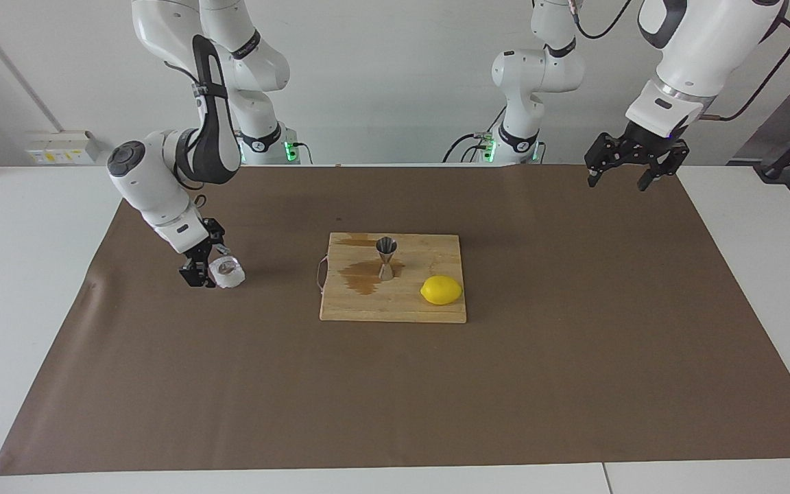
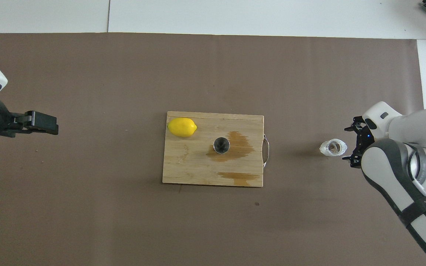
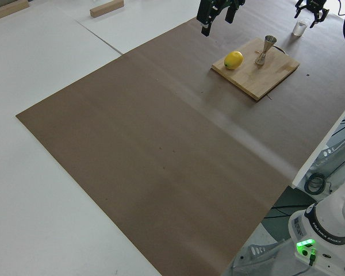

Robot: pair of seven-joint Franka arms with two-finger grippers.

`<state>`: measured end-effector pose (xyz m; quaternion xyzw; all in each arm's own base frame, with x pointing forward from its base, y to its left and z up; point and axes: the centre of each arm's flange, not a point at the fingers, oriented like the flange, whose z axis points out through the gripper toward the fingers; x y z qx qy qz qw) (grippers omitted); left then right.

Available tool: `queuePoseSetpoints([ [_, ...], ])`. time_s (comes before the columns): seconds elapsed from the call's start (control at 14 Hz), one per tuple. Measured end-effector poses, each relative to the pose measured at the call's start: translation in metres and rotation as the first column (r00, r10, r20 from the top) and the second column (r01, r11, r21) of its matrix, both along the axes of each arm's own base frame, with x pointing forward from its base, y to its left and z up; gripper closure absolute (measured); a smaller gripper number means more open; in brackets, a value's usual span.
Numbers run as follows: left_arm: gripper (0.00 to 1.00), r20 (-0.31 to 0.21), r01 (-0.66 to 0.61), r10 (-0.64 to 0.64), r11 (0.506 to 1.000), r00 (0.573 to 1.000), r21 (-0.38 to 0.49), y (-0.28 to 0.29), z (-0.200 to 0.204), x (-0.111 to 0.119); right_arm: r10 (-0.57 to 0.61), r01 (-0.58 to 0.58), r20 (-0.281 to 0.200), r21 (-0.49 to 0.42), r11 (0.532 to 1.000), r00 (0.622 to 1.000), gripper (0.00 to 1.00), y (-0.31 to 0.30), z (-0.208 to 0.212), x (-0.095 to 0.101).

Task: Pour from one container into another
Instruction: 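Grasp the small white cup with the right gripper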

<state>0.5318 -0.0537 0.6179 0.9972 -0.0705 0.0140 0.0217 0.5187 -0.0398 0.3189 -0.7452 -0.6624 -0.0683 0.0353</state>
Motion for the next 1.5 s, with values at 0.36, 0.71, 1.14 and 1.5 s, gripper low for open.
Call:
queuePoseSetpoints([
  [0.36, 0.0, -0.034, -0.068, 0.068, 0.998, 0.997, 0.003, 0.0, -0.003, -0.003, -0.005, 0.006, -0.021, 0.055, 0.998, 1.0, 0.0, 0.001, -0.017, -0.008],
  [0.71, 0.0, -0.036, -0.12, 0.12, 0.993, 0.992, 0.004, 0.021, -0.003, -0.001, 0.005, -0.004, -0.012, 0.092, 0.996, 1.0, 0.21, 0.001, -0.022, -0.008],
  [1.14, 0.0, -0.035, -0.129, 0.129, 0.992, 0.991, 0.007, 0.024, -0.004, -0.001, 0.004, -0.004, -0.001, 0.094, 0.996, 1.0, 0.5, 0.002, -0.019, -0.005],
  [1.5, 0.0, -0.06, -0.133, 0.133, 0.991, 0.989, 0.012, 0.026, -0.005, -0.004, -0.007, 0.005, 0.014, 0.112, 0.994, 1.0, 0.5, 0.047, 0.004, 0.011],
])
